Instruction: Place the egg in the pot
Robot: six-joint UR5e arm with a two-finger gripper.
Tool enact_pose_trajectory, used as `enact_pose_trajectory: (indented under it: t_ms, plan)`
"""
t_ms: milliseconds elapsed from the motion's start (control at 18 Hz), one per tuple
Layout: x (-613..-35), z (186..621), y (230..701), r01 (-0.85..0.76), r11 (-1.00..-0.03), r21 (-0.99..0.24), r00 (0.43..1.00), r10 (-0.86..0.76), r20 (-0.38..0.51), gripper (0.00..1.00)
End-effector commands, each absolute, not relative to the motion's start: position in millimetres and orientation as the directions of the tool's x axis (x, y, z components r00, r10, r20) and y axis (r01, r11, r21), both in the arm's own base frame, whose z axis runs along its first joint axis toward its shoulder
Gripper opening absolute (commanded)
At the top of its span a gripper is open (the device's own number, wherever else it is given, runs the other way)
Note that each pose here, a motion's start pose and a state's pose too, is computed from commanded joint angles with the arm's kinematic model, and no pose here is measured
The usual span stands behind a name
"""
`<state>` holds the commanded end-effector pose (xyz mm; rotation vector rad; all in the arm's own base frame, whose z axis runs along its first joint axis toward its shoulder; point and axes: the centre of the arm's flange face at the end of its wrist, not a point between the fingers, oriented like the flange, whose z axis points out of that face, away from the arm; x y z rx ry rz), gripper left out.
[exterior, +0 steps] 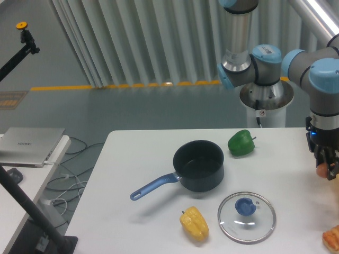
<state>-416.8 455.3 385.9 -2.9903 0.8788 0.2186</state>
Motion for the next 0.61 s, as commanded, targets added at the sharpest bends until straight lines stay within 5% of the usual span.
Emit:
enact_pose_trajectory:
  t_ms: [611]
  plan:
    - [-408.7, 387.9, 459.9, -0.541, -0.841, 0.020, 0.831, -0.538, -0.140, 0.37]
